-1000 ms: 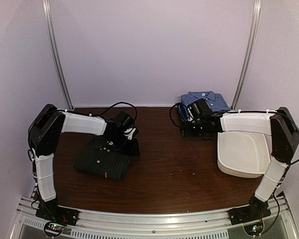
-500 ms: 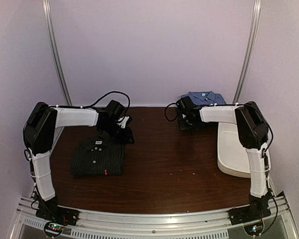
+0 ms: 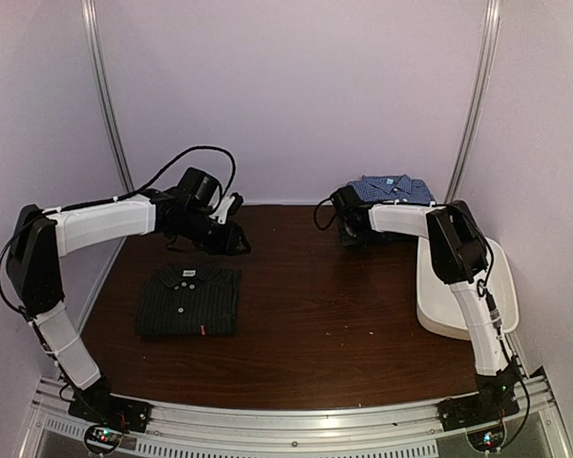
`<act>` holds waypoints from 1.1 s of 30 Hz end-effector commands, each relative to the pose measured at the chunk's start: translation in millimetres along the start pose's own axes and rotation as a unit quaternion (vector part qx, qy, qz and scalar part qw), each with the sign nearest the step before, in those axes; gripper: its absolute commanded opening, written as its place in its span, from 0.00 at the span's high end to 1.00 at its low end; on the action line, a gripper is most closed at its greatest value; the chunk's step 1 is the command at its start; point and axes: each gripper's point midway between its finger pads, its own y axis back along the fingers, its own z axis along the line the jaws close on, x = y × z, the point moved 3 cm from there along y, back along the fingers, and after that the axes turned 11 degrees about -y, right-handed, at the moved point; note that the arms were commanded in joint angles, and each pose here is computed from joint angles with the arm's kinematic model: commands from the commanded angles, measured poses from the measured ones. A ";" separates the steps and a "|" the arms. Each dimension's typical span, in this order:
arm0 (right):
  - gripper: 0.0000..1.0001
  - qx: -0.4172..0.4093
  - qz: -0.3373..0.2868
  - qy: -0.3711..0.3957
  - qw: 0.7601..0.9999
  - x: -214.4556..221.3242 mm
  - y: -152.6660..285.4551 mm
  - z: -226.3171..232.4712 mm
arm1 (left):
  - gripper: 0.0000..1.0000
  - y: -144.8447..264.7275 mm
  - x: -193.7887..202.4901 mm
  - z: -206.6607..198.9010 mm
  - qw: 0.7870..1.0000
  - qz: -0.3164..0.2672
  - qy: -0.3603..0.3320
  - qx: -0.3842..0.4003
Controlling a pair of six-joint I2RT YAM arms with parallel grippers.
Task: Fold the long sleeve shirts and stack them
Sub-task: Move the square-folded shirt to the center of the board.
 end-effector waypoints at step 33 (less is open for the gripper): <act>1.00 -0.278 0.092 0.020 0.956 74.7 154.4 142.1 | 0.62 96.5 98.4 63.8 0.957 -0.064 0.172 -0.224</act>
